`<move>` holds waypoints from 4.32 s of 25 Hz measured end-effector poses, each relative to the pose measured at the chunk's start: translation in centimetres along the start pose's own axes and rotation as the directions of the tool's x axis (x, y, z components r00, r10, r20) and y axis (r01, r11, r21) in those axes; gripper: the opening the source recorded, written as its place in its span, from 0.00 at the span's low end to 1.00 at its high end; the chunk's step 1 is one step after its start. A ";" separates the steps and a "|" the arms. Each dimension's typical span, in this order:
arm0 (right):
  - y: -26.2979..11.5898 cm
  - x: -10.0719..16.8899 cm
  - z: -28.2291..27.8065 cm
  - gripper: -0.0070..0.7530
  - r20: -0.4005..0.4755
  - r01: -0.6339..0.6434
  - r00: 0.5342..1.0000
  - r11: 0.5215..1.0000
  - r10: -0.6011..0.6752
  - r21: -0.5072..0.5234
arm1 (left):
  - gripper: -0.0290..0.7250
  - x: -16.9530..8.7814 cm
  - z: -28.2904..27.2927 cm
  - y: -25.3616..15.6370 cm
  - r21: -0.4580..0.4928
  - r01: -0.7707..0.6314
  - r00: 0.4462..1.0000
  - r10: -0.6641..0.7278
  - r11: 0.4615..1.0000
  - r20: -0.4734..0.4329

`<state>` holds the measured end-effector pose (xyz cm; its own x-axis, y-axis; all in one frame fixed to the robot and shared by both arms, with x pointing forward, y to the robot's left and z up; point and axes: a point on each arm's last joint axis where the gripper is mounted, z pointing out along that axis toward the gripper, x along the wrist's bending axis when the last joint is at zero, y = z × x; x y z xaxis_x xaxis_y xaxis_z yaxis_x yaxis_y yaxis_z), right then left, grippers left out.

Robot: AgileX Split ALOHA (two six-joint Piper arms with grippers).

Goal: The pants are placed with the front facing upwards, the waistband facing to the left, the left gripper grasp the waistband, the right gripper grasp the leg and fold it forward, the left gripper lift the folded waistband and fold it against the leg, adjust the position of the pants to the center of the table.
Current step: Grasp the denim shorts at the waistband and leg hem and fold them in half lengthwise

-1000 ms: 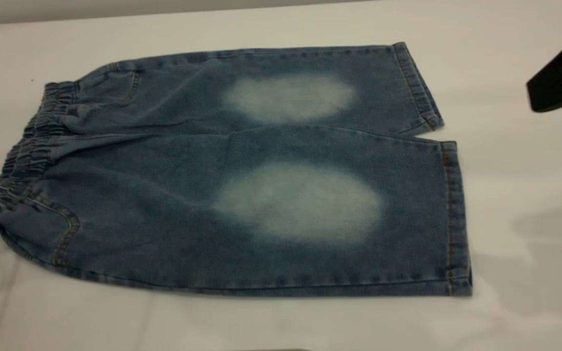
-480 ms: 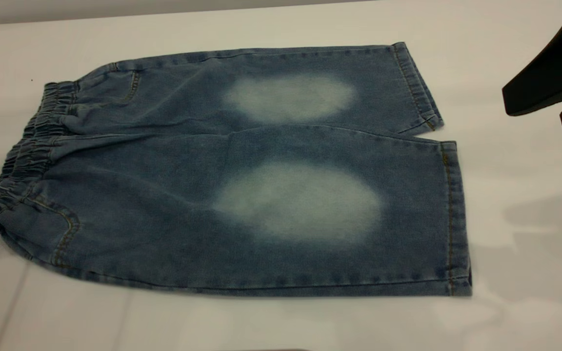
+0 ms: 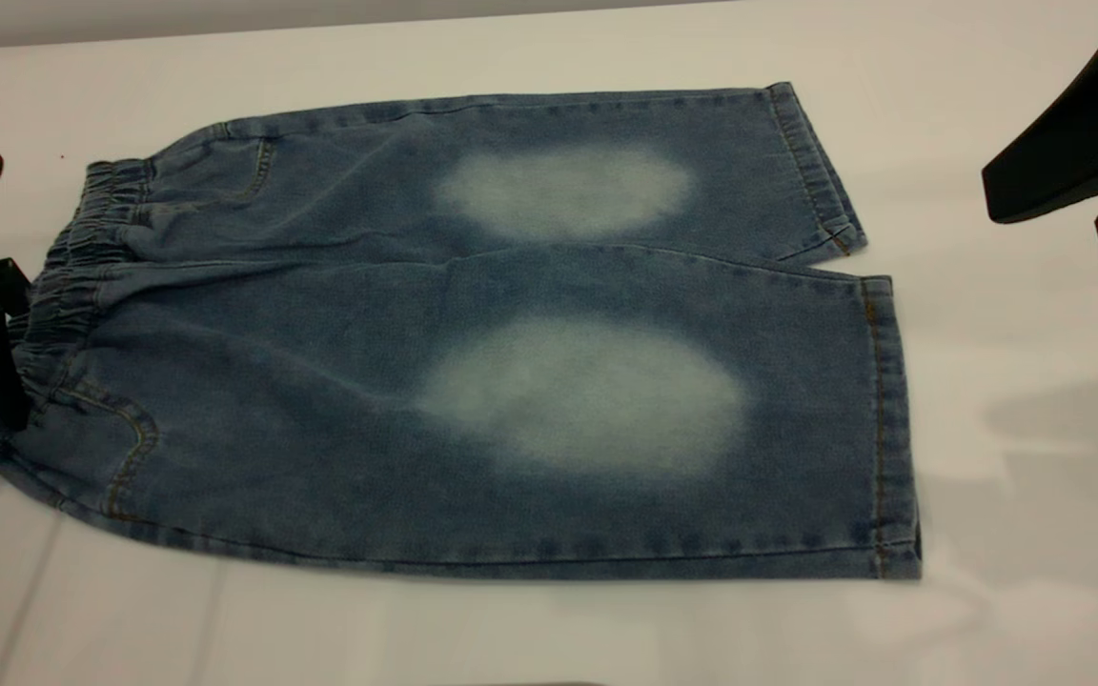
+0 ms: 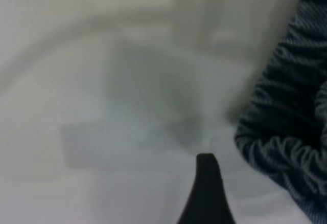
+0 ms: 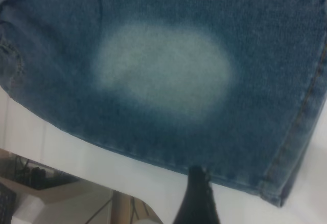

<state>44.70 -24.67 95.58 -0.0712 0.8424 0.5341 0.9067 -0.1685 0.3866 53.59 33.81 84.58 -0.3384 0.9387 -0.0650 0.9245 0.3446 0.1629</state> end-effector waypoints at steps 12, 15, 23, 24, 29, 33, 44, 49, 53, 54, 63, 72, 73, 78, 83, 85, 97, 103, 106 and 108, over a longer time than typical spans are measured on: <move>0.0 0.0 0.0 0.66 0.001 0.000 1.000 1.000 0.000 -0.001 | 0.28 0.0 0.8 0.3 -0.021 0.010 1.000 -0.010 1.000 0.005; 0.0 0.0 0.0 0.66 0.001 0.000 1.000 1.000 0.000 -0.001 | 0.17 -0.1 0.7 0.3 -0.021 0.015 1.000 -0.015 1.000 0.006; -0.2 -0.2 0.5 0.66 -0.009 -0.076 0.997 0.996 0.077 0.040 | 0.09 -0.1 0.2 0.5 -0.032 0.022 1.000 -0.022 0.999 0.012; -0.4 -0.3 0.8 0.66 -0.011 -0.094 0.995 0.994 0.095 0.063 | 0.09 -0.2 -0.2 0.5 -0.042 0.021 1.000 -0.020 0.999 0.016; -1.3 -2.2 3.8 0.66 0.045 -0.199 0.980 0.960 0.193 0.198 | 0.09 -0.5 -3.2 1.1 -0.111 0.000 0.999 0.004 0.994 0.040; -2.6 -3.9 6.4 0.66 0.091 -0.280 0.960 0.901 0.265 0.331 | 0.09 -0.7 -5.1 1.2 -0.140 -0.007 0.998 0.016 0.990 0.061; -4.6 -5.7 10.4 0.58 0.020 -0.301 0.945 0.844 0.327 0.444 | 0.09 -5.5 -5.7 -0.1 -0.170 -0.169 0.973 0.192 0.971 0.131; -4.2 -5.7 10.7 0.58 -0.020 -0.285 0.948 0.870 0.319 0.401 | 0.09 -5.7 -5.8 -0.1 -0.172 -0.130 0.977 0.156 0.977 0.148; -4.1 -6.1 10.8 0.58 0.012 -0.274 0.956 0.882 0.292 0.383 | 0.09 -5.9 -5.8 -0.3 -0.156 -0.110 0.977 0.136 0.982 0.166; -4.1 -6.1 10.9 0.58 0.020 -0.272 0.958 0.884 0.286 0.381 | 0.09 -6.1 -5.8 -0.4 -0.152 -0.117 0.975 0.143 0.981 0.170; -4.1 -6.6 11.0 0.58 0.074 -0.243 0.970 0.902 0.232 0.358 | 0.09 -8.4 -5.8 -1.4 -0.164 -0.226 0.949 0.255 0.960 0.185; -5.3 -7.0 12.0 0.58 0.056 -0.261 0.963 0.868 0.263 0.422 | 0.09 -8.4 -5.8 -1.4 -0.162 -0.217 0.951 0.246 0.963 0.186; -5.4 -7.0 12.1 0.58 0.039 -0.260 0.962 0.863 0.271 0.432 | 0.09 -8.4 -5.8 -1.4 -0.162 -0.216 0.951 0.245 0.963 0.186; -5.6 -7.0 12.6 0.58 0.003 -0.272 0.954 0.859 0.301 0.433 | 0.09 -8.4 -5.8 -1.4 -0.162 -0.215 0.952 0.244 0.963 0.187; -5.7 -7.0 13.2 0.58 -0.034 -0.290 0.943 0.865 0.332 0.411 | 0.09 -8.4 -5.8 -1.4 -0.162 -0.215 0.952 0.244 0.963 0.187; -5.6 -7.0 13.4 0.57 -0.049 -0.299 0.937 0.867 0.346 0.399 | 0.09 -8.4 -5.8 -1.4 -0.162 -0.214 0.952 0.243 0.963 0.187; -4.8 -7.6 14.3 0.21 -0.028 -0.365 0.919 0.877 0.393 0.313 | 0.09 -8.4 -5.8 -1.4 -0.161 -0.212 0.952 0.241 0.964 0.187; -4.9 -7.5 14.3 0.05 -0.048 -0.346 0.923 0.878 0.382 0.330 | 0.09 -8.4 -5.8 -1.6 -0.140 -0.216 0.952 0.240 0.966 0.190; -4.5 -6.6 13.8 0.05 -0.132 -0.335 0.908 0.878 0.398 0.341 | 0.09 -8.4 -5.8 -1.9 -0.110 -0.223 0.951 0.241 0.969 0.194; -3.6 -5.9 13.1 0.05 -0.205 -0.351 0.880 0.877 0.429 0.328 | 0.09 -8.3 -5.8 -2.1 -0.085 -0.223 0.951 0.236 0.971 0.198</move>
<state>47.34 -22.33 81.16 0.2407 0.5637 0.7901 0.9567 -0.2751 -0.0952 53.44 25.28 90.50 -0.0690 0.9734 -0.2185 0.9584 0.1255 0.2562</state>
